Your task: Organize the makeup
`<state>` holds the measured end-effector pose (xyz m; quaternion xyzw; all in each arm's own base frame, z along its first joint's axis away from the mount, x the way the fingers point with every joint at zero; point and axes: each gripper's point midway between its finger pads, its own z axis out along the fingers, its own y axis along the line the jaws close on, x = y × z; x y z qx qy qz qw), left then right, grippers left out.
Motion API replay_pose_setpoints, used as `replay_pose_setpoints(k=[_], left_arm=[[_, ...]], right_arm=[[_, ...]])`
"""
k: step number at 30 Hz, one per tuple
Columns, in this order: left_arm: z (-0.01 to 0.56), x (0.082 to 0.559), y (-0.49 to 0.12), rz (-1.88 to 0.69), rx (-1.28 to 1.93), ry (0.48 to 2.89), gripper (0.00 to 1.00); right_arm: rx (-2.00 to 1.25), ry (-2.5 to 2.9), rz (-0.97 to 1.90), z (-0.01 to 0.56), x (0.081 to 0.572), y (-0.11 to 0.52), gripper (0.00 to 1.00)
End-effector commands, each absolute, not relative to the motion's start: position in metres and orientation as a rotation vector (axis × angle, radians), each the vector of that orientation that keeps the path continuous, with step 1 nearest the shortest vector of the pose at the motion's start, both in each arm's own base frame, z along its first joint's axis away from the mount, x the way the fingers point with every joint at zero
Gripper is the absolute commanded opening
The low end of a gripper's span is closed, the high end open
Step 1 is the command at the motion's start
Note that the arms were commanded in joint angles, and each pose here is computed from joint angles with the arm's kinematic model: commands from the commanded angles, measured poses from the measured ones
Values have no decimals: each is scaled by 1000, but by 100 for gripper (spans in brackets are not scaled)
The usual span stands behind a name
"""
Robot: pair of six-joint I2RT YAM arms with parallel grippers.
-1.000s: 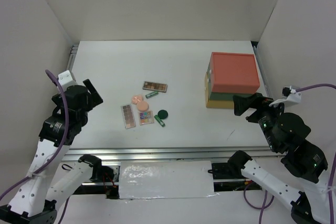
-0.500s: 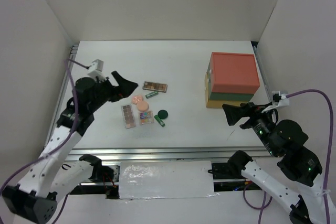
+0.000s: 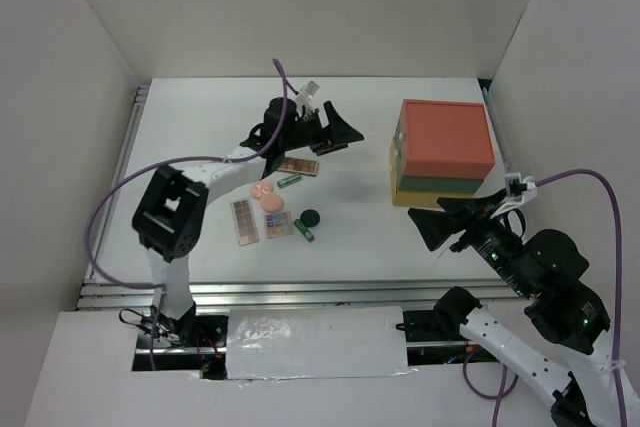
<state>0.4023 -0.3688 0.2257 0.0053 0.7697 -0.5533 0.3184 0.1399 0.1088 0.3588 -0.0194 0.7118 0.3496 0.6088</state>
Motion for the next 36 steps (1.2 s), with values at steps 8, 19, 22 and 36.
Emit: replay_pose_setpoints(k=[8,19,22,36], left_arm=[[242,442,-445,-1748,96,1883,81],[235,443,-475,-1859,108,1856,73],[237,443,-481,-1883,114,1842,70],[230,440,-504,-1939,119,1841,63]], right_arm=[[-74,1559,890,377,127,111,100],[-130,1570,882,375,122,113,100],[-136,1578,874,374,122,113,100],[-145,1585,860,371,123,112,100]])
